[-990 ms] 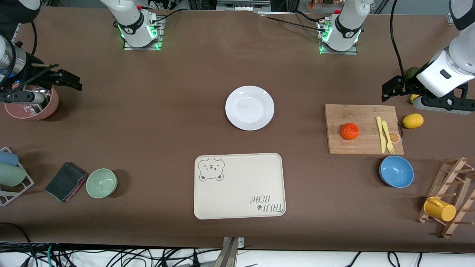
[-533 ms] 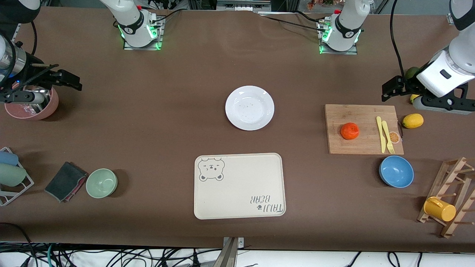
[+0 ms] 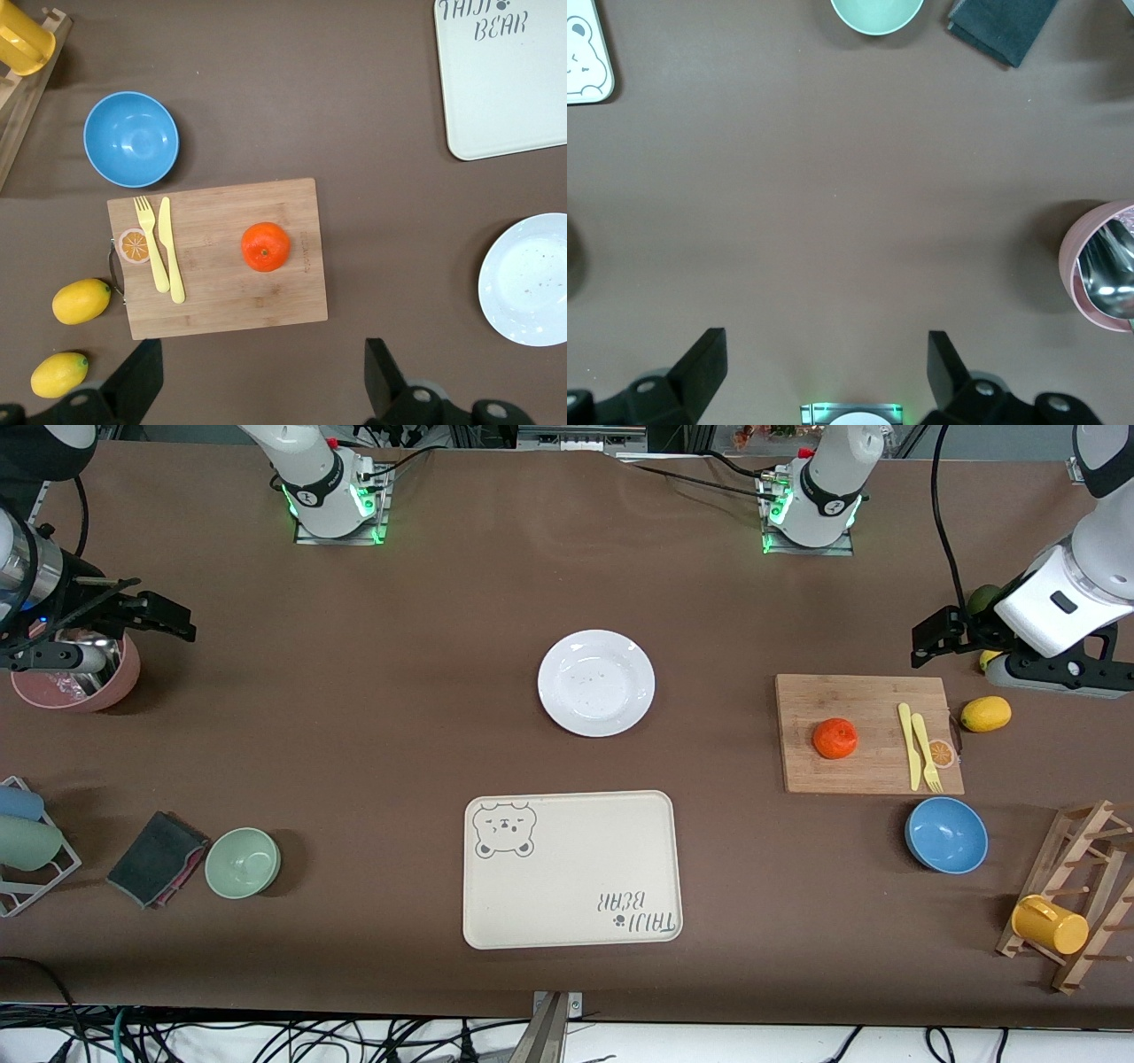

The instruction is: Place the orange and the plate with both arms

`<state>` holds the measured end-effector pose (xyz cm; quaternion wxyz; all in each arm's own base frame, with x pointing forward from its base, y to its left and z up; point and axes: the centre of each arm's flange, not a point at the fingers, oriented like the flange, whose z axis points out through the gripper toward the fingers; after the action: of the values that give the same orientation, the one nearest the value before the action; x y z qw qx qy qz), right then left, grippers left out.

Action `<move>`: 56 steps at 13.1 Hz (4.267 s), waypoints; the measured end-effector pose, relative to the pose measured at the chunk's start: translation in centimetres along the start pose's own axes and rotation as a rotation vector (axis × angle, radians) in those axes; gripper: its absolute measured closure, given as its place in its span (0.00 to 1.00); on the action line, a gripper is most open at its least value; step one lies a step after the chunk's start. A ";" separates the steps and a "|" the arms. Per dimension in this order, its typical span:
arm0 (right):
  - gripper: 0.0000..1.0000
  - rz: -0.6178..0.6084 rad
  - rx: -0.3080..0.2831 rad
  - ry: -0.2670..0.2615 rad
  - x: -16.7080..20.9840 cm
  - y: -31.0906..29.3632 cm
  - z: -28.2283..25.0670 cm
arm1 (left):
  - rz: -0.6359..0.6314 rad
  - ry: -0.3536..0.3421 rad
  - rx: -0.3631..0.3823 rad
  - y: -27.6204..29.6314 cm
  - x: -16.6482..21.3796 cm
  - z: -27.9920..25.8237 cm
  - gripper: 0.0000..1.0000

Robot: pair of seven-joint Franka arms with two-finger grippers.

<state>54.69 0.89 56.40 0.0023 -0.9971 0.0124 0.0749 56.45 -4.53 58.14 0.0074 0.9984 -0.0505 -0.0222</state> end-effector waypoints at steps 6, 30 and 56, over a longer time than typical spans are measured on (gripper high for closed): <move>0.00 0.000 0.000 0.000 0.0 0.0 0.0 | -0.001 0.000 0.000 -0.1 0.0 0.0 0.00; 0.00 0.000 0.000 0.000 0.0 0.0 0.0 | -0.066 -0.091 0.002 -3.9 2.4 8.3 0.00; 0.00 0.000 0.000 0.000 0.0 0.0 0.0 | -0.056 -0.132 0.016 -3.4 0.5 36.0 0.00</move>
<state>54.70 0.89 56.38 0.0023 -0.9971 0.0124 0.0751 55.61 -1.68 22.06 -0.0046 0.9959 -0.0229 -0.0876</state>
